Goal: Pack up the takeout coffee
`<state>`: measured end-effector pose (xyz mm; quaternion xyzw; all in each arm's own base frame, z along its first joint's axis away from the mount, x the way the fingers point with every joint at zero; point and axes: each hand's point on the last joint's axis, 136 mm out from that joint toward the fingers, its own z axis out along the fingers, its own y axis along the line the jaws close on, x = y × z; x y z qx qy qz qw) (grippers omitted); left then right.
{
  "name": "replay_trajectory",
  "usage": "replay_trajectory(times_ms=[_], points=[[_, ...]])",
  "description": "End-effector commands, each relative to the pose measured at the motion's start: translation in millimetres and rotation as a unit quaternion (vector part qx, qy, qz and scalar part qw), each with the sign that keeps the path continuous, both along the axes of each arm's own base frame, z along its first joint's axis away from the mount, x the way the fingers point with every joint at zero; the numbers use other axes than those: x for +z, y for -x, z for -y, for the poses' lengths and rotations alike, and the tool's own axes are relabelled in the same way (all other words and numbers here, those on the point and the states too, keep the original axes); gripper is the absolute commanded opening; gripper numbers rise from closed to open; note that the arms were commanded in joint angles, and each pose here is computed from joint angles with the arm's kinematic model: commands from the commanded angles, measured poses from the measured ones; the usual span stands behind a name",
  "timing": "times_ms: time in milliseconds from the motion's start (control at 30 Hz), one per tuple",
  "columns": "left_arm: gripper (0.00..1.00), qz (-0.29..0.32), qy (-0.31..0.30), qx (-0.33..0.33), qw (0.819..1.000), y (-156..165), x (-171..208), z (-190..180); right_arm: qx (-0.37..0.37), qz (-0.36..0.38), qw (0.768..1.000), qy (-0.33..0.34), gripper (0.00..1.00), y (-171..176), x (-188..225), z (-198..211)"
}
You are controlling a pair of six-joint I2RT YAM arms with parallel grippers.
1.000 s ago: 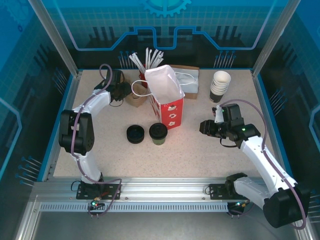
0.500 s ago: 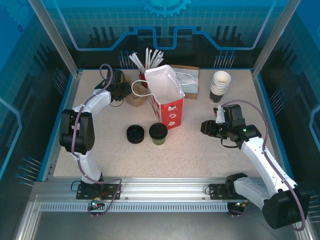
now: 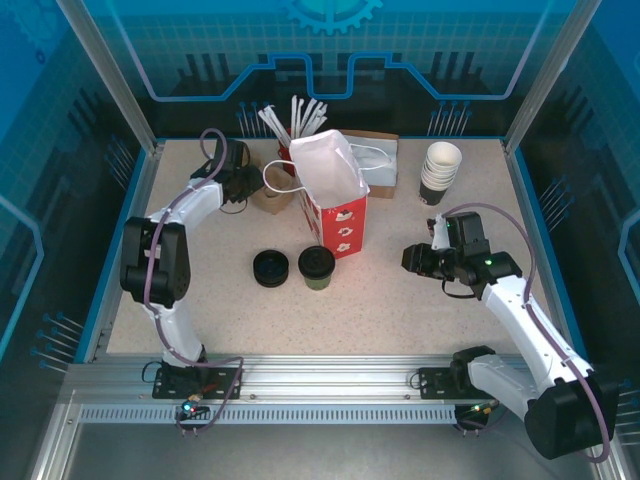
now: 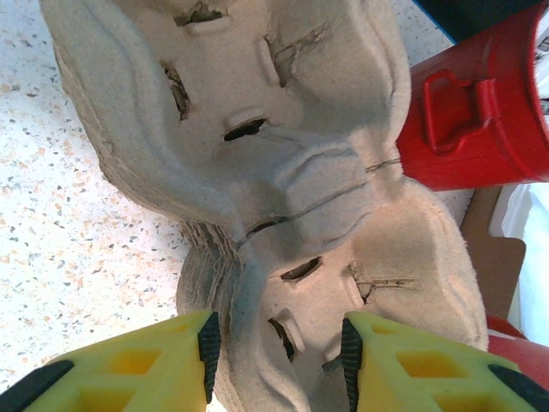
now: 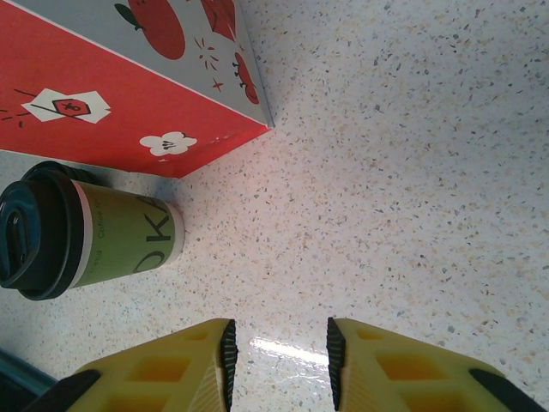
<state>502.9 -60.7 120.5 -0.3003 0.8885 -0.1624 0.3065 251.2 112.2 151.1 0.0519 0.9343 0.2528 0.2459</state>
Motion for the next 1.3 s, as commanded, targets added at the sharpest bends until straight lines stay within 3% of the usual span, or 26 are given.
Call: replay_trajectory(times_ms=[0, 200, 533, 1267], points=[[0.43, 0.009, 0.009, -0.001, 1.000, -8, 5, 6, 0.003, 0.002, 1.000, -0.005, 0.37, 1, 0, 1], [0.38, 0.014, 0.009, -0.006, 1.000, -10, 9, 8, 0.001, 0.000, 1.000, -0.007, 0.37, 1, -2, 2], [0.39, 0.018, -0.016, -0.011, 1.000, -6, 18, 7, 0.001, -0.003, 1.000, -0.013, 0.37, 1, -5, 1], [0.33, 0.022, -0.004, -0.013, 1.000, -8, 19, 16, 0.000, -0.008, 1.000, -0.018, 0.37, 3, -11, 1]])
